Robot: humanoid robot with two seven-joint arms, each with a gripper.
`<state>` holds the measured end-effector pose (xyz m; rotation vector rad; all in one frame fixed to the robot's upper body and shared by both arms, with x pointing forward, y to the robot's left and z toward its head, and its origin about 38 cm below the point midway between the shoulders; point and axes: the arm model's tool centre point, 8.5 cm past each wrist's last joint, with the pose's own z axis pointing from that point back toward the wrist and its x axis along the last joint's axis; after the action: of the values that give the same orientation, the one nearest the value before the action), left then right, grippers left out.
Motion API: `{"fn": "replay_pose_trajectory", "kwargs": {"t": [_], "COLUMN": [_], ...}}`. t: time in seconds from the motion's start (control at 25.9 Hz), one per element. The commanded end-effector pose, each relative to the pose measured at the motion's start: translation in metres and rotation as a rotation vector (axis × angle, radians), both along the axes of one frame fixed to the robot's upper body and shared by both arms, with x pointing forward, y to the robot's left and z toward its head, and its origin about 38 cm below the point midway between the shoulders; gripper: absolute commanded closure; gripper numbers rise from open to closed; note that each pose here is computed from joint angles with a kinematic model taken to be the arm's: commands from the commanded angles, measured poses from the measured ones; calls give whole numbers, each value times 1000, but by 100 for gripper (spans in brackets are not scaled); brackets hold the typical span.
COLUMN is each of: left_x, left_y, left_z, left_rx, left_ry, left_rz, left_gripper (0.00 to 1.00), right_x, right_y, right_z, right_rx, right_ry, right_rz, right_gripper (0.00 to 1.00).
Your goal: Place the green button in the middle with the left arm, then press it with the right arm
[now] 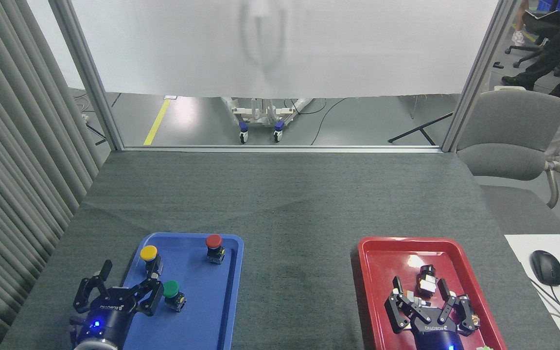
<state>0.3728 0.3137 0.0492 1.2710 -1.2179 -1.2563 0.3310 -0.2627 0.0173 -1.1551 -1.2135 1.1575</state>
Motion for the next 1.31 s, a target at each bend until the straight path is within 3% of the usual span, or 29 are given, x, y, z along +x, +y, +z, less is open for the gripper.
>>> {"fn": "replay_pose_trajectory", "kwargs": {"t": [0.0,1.28], "left_x": [1,-1], "left_y": [0,0], "left_z": [0,-6], "left_rx": [-15,1], "left_ry": [0,20], "left_rz": [-11,-15], "left_gripper": [0,0], "right_x": [-1,1], "right_y": [4,9], "right_z": [-2,1], "right_rx": [-25,-39], "right_ry": [11,2], "right_rz": [-6,-11], "right_gripper": [0,0]}}
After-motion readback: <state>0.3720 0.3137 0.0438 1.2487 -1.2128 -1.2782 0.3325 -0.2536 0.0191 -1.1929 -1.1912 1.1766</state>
